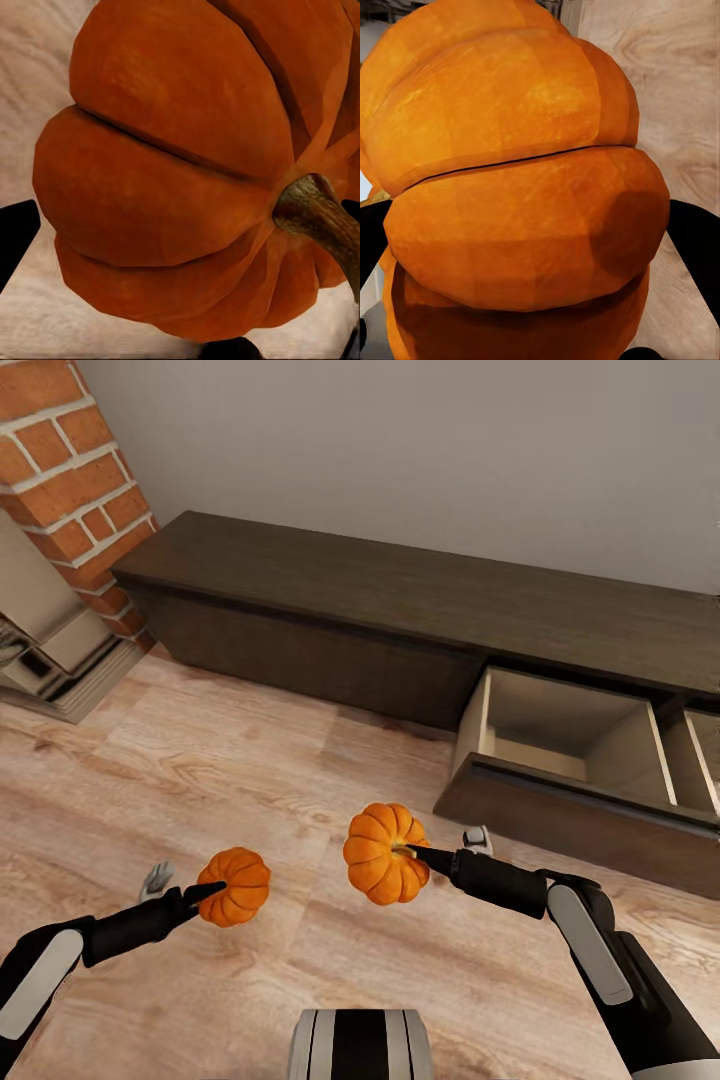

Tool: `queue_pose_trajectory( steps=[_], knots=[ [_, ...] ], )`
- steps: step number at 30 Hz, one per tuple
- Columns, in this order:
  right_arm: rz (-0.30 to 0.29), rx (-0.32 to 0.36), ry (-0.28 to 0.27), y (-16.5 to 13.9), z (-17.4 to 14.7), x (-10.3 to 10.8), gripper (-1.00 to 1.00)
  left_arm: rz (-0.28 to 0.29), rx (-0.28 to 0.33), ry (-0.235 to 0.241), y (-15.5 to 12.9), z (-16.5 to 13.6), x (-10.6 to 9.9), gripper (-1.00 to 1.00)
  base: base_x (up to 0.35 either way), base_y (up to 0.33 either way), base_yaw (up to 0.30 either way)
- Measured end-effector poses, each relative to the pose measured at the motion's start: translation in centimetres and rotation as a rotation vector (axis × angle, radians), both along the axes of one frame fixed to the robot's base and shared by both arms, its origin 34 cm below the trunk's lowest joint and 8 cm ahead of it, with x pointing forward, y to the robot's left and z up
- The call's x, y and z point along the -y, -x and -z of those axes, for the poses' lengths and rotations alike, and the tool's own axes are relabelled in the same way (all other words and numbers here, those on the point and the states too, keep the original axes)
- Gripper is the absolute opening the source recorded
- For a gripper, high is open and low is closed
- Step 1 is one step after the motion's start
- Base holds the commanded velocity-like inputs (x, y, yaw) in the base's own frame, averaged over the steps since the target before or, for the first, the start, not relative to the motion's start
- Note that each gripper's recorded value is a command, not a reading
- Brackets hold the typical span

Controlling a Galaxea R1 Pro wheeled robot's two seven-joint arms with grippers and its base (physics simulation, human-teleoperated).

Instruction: Place each of the two pumpkins and all three candles from the living room inside a cabinet in the living room (use any cabinet), then make sure every cabinet is closed, and position the cauldron so it is next to a table in the living room.

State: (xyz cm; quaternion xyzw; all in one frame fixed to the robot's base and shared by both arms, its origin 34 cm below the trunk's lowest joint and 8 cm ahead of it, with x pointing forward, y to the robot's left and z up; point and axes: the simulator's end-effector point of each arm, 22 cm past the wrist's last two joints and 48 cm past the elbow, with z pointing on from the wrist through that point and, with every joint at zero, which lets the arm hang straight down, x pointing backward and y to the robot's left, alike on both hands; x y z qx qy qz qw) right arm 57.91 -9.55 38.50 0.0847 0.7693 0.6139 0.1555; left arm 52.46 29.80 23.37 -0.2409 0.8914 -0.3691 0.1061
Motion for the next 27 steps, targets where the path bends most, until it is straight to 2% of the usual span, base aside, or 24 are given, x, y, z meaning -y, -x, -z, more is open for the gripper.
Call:
queue_pose_trajectory(
  steps=[3, 6, 10, 12, 14, 15, 19, 27],
  knots=[
    [0.001, 0.003, 0.005, -0.1, -0.3, 0.0, -1.0, 0.019, -0.016, 0.037, -0.3, -1.6, 0.6, -1.0, 0.0, 0.0, 0.0],
    [0.002, 0.002, 0.01, -0.1, -0.2, 0.1, -1.0, 0.04, -0.018, 0.044, -0.4, -2.3, 1.0, -1.0, 0.0, 0.0, 0.0],
    [0.002, 0.002, 0.011, -0.1, -0.1, 0.1, -1.0, 0.04, -0.017, 0.058, -0.6, -2.8, 1.2, -1.0, 0.0, 0.0, 0.0],
    [0.003, 0.01, 0.008, -0.2, -0.6, 0.1, -1.0, 0.009, -0.002, 0.07, -1.4, -3.7, 0.4, -1.0, 0.0, 0.0, 0.0],
    [0.003, 0.018, 0.009, -0.3, -1.0, 0.1, -1.0, -0.082, 0.042, 0.093, -3.2, -5.4, -1.8, -1.0, 0.0, 0.0, 0.0],
    [0.004, 0.022, 0.007, -0.3, -1.3, 0.1, -1.0, -0.103, 0.054, 0.102, -3.6, -6.0, -2.3, -1.0, 0.0, 0.0, 0.0],
    [0.004, 0.037, 0.003, -0.5, -2.2, 0.1, -1.0, -0.129, 0.08, 0.106, -4.3, -7.1, -3.1, -1.0, -0.195, 0.0, 0.0],
    [0.002, 0.065, 0.007, -0.7, -3.8, 0.1, -1.0, -0.13, 0.107, 0.104, -4.8, -8.6, -3.2, -1.0, -0.26, -0.045, 0.0]
  ],
)
